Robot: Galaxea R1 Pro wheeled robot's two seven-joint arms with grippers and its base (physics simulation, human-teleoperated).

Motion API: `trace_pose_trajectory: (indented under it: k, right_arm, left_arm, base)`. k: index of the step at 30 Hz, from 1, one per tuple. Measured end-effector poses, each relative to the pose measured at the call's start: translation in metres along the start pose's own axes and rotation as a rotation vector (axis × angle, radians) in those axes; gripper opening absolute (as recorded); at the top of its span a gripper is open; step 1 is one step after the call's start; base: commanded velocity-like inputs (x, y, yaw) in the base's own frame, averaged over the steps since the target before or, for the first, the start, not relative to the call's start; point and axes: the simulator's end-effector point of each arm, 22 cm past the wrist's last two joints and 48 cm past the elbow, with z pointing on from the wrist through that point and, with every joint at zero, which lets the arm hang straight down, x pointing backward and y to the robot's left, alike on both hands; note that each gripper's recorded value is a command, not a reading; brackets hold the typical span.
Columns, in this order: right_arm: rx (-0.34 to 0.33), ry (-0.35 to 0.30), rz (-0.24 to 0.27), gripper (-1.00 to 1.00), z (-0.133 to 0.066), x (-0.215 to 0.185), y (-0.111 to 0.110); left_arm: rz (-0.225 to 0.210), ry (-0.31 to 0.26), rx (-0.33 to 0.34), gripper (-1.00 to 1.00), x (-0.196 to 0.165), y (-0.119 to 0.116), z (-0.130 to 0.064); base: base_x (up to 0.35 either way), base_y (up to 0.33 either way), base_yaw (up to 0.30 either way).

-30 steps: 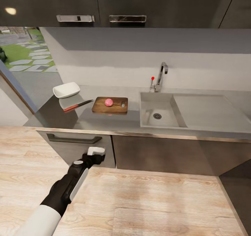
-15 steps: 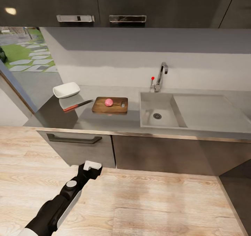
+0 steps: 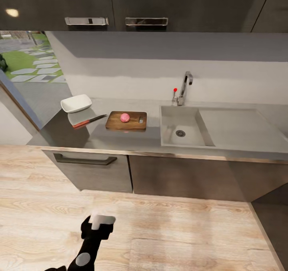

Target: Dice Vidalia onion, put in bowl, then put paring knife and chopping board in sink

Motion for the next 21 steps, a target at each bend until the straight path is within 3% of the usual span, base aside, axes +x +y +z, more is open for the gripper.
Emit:
trace_pose_trajectory:
  k: [4, 6, 9, 12, 14, 21]
  right_arm:
    - [0.0, 0.0, 0.0, 1.0, 0.0, 0.0, 0.0]
    - [0.0, 0.0, 0.0, 1.0, 0.0, 0.0, 0.0]
    - [0.0, 0.0, 0.0, 1.0, 0.0, 0.0, 0.0]
    - [0.0, 0.0, 0.001, 1.0, 0.0, 0.0, 0.001]
    - [0.0, 0.0, 0.001, 1.0, 0.0, 0.0, 0.001]
    - [0.017, 0.0, 0.005, 1.0, 0.0, 0.0, -0.002]
  left_arm:
    - [-0.007, 0.076, -0.015, 1.0, 0.033, -0.003, -0.016]
    - [0.016, 0.115, 0.026, 1.0, 0.055, -0.002, -0.008]
    - [0.006, 0.128, 0.029, 1.0, 0.06, 0.008, 0.005]
    - [-0.018, 0.146, 0.042, 1.0, 0.065, 0.023, 0.025]
    - [-0.051, 0.168, 0.092, 1.0, 0.073, 0.036, 0.045]
    - [-0.153, 0.185, 0.158, 1.0, 0.079, 0.07, 0.072]
  base:
    - [0.0, 0.0, 0.0]
    - [0.0, 0.0, 0.0]
    - [0.0, 0.0, 0.0]
    - [0.0, 0.0, 0.0]
    - [0.0, 0.0, 0.0]
    - [0.0, 0.0, 0.0]
